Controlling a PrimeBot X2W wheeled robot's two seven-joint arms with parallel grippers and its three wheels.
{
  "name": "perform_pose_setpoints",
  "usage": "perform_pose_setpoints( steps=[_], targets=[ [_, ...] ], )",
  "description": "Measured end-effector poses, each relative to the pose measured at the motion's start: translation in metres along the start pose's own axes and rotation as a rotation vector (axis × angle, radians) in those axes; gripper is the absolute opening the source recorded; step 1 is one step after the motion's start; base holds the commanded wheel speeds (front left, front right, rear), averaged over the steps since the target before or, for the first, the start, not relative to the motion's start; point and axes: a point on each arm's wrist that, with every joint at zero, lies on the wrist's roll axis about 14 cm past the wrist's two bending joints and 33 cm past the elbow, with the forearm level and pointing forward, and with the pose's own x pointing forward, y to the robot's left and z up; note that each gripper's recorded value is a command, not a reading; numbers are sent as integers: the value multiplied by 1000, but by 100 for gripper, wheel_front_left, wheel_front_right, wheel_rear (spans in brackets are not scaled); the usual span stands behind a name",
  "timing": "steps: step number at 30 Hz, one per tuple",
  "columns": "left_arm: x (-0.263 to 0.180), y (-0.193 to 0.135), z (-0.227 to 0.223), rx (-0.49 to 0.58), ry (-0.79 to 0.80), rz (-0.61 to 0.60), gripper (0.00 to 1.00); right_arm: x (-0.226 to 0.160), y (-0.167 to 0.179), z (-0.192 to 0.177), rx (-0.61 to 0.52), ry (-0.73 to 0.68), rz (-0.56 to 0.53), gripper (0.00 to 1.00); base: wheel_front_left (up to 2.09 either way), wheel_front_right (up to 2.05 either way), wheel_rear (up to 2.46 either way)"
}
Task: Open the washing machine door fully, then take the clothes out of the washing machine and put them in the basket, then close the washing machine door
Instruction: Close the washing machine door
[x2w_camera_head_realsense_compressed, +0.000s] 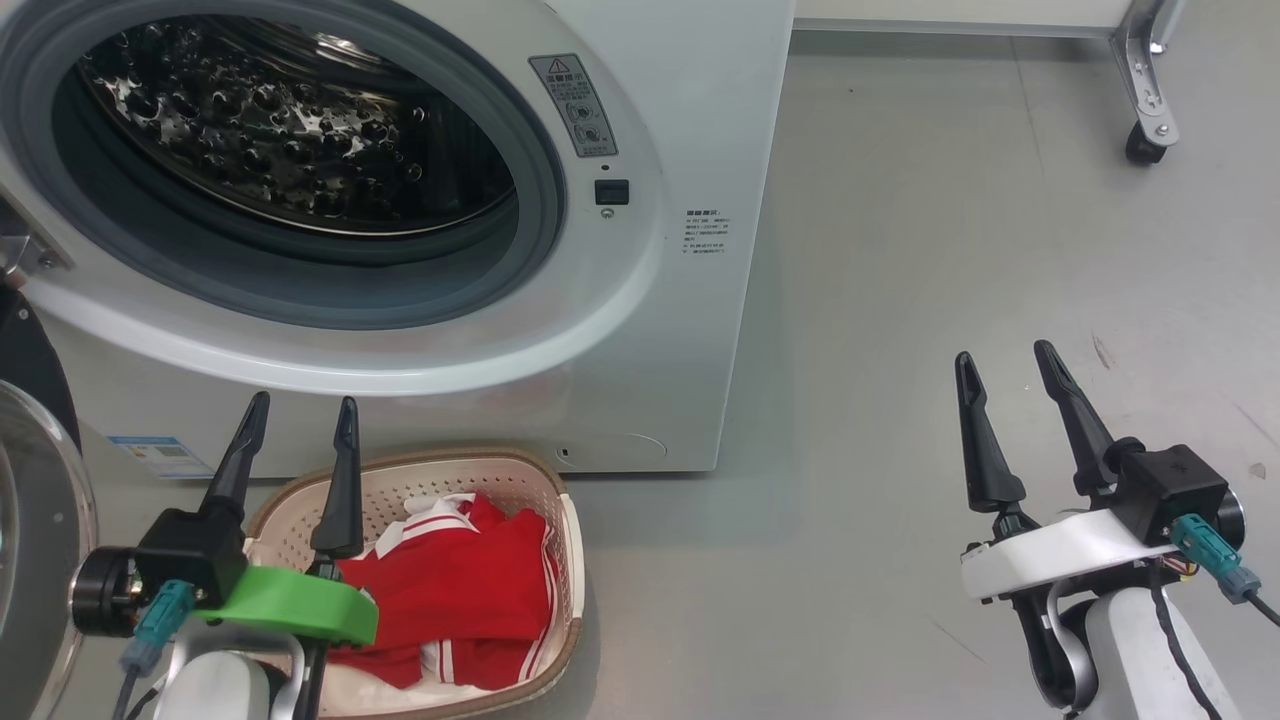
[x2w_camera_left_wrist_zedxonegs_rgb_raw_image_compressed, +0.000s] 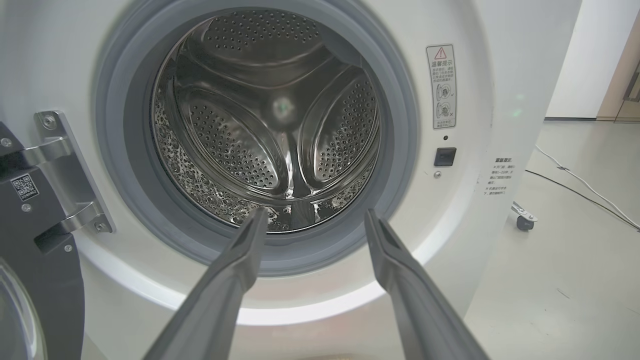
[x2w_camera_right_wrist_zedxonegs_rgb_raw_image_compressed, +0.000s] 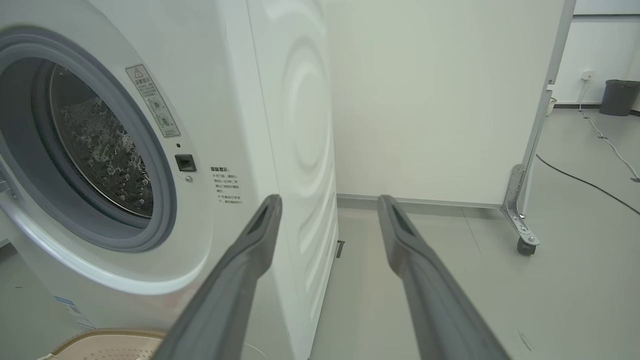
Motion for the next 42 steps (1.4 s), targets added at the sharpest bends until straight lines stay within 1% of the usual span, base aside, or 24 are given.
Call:
perform_pose_setpoints(
  steps=[10, 19, 42],
  targets=[
    [-1, 1, 1, -8, -2, 10, 100, -1, 3, 0, 0, 1, 7, 100, -26, 26, 0],
    [-4, 0, -2, -18, 6, 10, 100, -3, 4, 1, 0, 1, 11, 100, -65, 65, 0],
    [-4, 3, -6, -14, 16, 23, 100, -1, 4, -5, 4, 17, 15, 100, -117, 117, 0]
  ],
)
